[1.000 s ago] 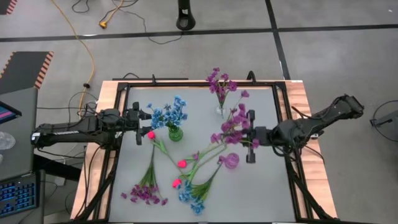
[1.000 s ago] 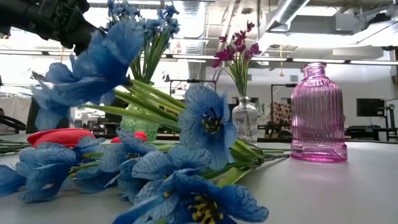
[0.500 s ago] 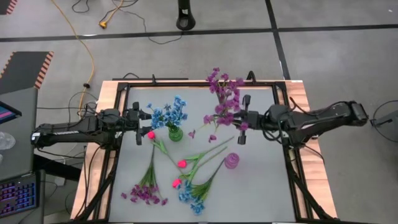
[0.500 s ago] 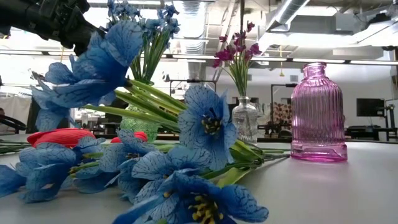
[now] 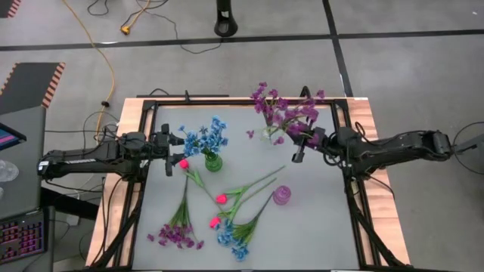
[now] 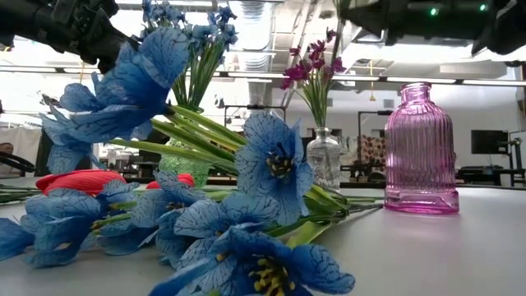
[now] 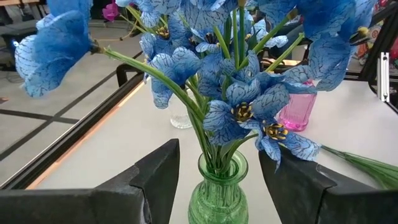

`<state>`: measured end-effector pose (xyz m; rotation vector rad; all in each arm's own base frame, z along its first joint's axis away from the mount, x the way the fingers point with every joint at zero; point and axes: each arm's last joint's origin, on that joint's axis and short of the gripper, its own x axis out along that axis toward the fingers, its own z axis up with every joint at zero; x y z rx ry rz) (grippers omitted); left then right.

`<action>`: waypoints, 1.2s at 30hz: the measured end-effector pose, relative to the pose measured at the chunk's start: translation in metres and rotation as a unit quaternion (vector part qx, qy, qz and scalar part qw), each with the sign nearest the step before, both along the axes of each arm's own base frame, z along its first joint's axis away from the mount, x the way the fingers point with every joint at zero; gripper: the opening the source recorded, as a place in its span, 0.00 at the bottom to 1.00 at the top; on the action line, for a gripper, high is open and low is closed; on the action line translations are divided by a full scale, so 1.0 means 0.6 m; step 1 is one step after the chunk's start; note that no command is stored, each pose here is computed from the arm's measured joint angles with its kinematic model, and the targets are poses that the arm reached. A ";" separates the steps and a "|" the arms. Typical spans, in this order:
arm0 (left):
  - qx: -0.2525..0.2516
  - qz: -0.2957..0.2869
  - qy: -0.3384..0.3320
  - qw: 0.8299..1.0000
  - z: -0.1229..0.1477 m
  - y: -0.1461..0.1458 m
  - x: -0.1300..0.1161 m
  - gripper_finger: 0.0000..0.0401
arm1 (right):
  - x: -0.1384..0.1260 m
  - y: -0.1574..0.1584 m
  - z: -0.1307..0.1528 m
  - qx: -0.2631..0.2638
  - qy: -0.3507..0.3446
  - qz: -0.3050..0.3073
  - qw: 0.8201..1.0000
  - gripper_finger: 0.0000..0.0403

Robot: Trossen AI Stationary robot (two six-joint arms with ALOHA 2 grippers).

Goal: Sort flowers into vase by color
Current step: Put the right purple flowers into the transparent flower vase

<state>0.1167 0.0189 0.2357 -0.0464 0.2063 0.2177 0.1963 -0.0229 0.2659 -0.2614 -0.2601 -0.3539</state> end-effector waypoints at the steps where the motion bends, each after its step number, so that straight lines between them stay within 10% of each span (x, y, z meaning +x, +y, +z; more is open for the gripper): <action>1: 0.000 0.000 0.000 1.000 0.000 0.000 0.000 0.52 | 0.000 -0.003 -0.003 0.000 0.005 -0.005 1.000 0.05; 36: 0.000 -0.002 0.000 1.000 0.000 0.000 0.000 0.52 | 0.022 -0.066 -0.041 0.045 0.038 -0.079 0.995 0.05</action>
